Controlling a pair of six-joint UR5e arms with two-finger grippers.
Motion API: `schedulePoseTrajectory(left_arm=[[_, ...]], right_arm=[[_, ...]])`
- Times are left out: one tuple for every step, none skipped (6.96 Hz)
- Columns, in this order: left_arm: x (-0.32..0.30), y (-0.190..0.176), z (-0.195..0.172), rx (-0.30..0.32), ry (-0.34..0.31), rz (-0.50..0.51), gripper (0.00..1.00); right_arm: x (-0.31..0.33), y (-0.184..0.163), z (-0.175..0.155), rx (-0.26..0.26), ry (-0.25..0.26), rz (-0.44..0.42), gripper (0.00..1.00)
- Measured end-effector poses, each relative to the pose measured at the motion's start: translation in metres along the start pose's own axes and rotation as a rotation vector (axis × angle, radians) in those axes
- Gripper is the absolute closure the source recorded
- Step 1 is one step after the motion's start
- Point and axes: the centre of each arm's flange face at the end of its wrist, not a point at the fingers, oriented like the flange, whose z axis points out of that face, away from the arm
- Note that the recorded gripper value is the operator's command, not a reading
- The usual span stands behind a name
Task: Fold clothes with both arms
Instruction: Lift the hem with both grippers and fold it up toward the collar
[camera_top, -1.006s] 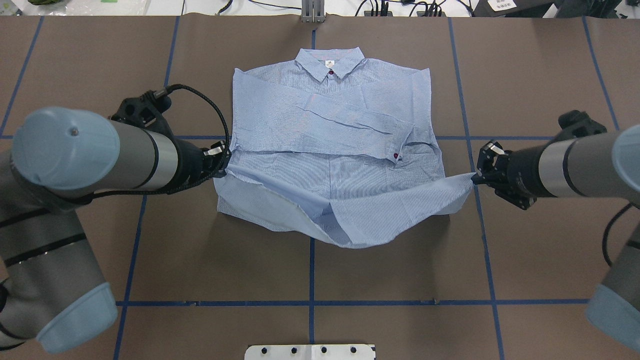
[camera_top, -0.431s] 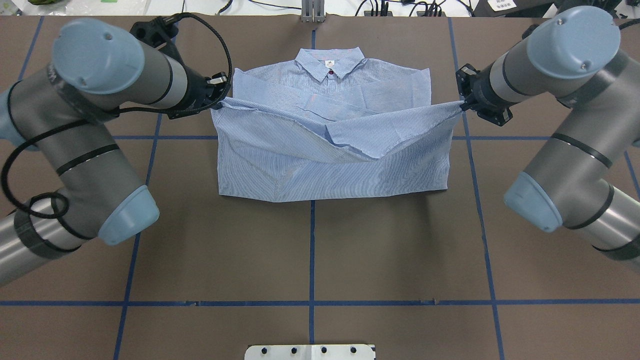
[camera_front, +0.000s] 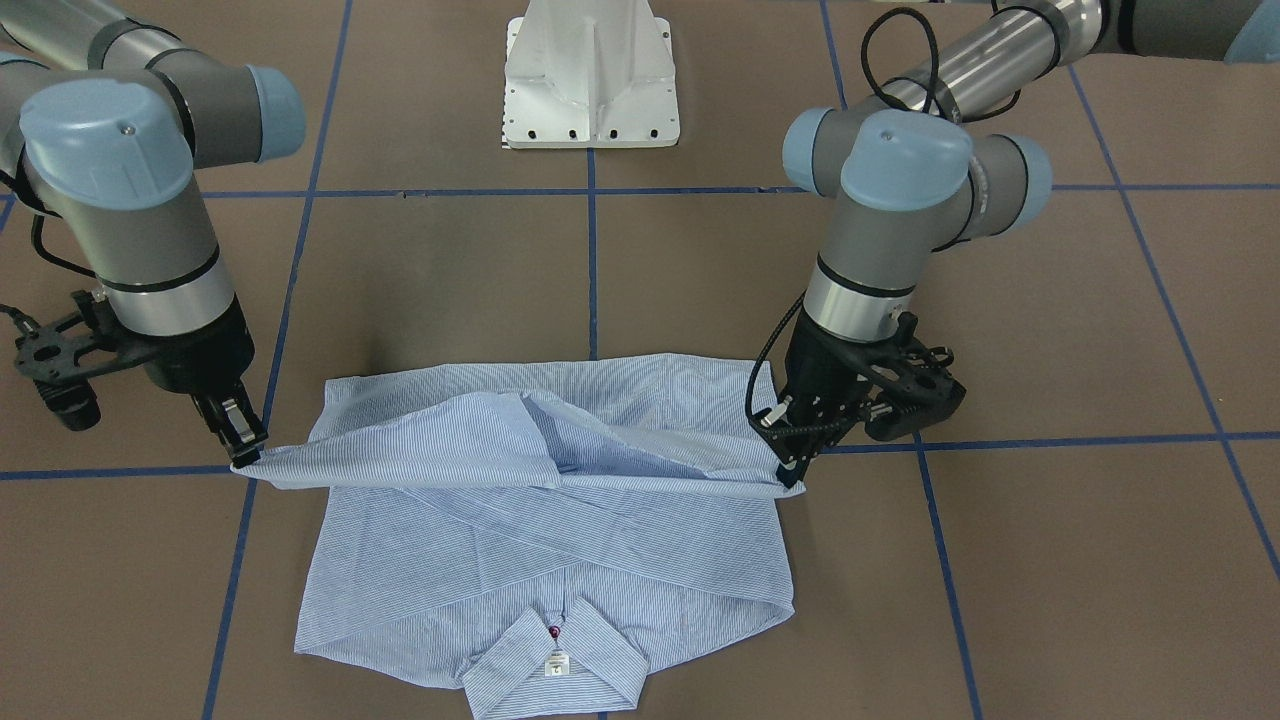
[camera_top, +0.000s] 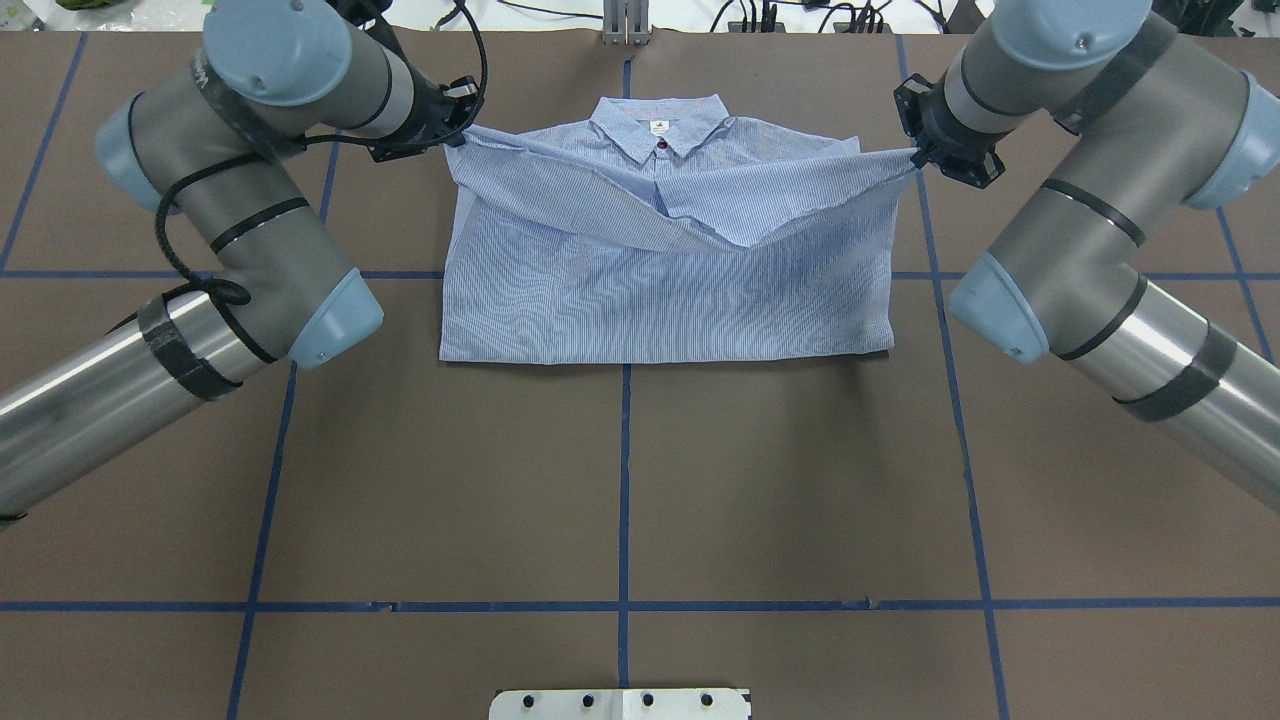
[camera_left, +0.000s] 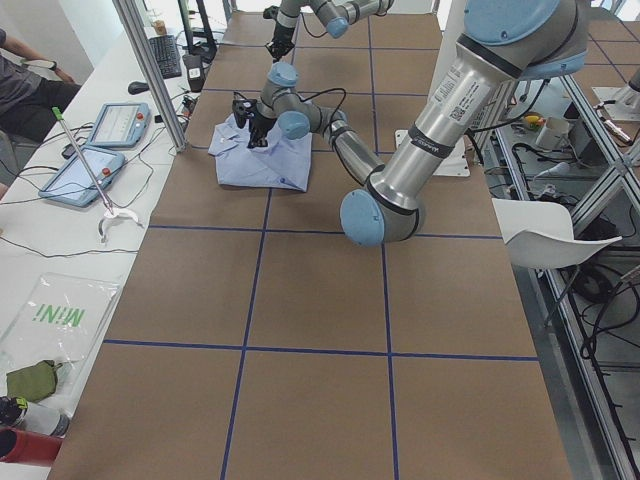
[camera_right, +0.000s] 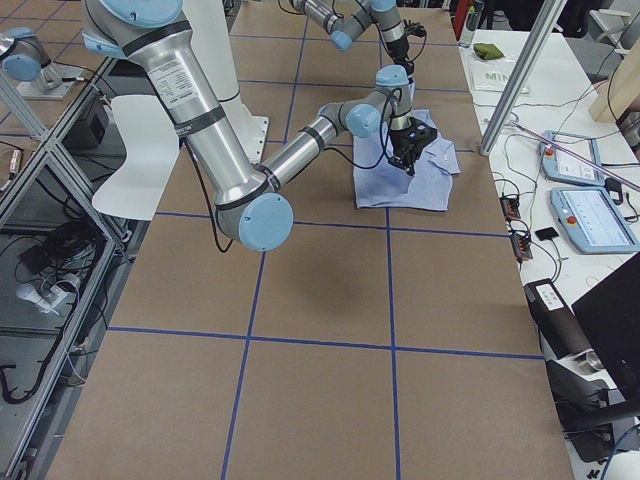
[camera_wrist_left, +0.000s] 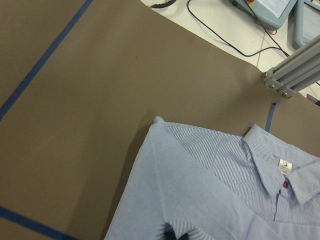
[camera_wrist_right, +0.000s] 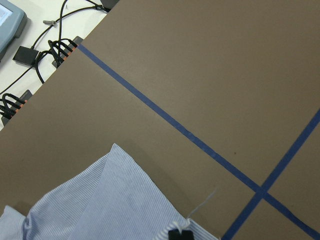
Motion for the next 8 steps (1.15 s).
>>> schedulePoseTrajectory(left_arm=[[0.004, -0.017, 0.026, 0.015, -0.003, 0.004, 1.00], [0.004, -0.030, 0.046, 0.030, 0.000, 0.005, 1.00], [0.006, -0.039, 0.061, 0.053, -0.001, 0.008, 1.00], [0.008, -0.044, 0.071, 0.074, -0.006, 0.013, 1.00], [0.008, -0.047, 0.079, 0.084, -0.001, 0.017, 0.58], [0.005, -0.049, 0.088, 0.089, 0.007, 0.025, 0.45], [0.004, -0.053, 0.091, 0.094, 0.010, 0.037, 0.42], [0.002, -0.060, 0.090, 0.101, 0.011, 0.046, 0.42]], right_arm=[[-0.015, -0.008, 0.016, 0.008, 0.013, -0.014, 1.00], [-0.031, -0.013, 0.033, 0.013, 0.014, -0.021, 1.00], [-0.045, -0.018, 0.054, 0.015, 0.015, -0.024, 1.00], [-0.052, -0.022, 0.076, 0.015, 0.011, -0.028, 1.00], [-0.053, -0.026, 0.094, 0.015, 0.008, -0.031, 0.67], [-0.054, -0.028, 0.104, 0.016, 0.007, -0.033, 0.52], [-0.057, -0.028, 0.107, 0.015, 0.003, -0.034, 0.47], [-0.061, -0.027, 0.107, 0.015, 0.000, -0.035, 0.46]])
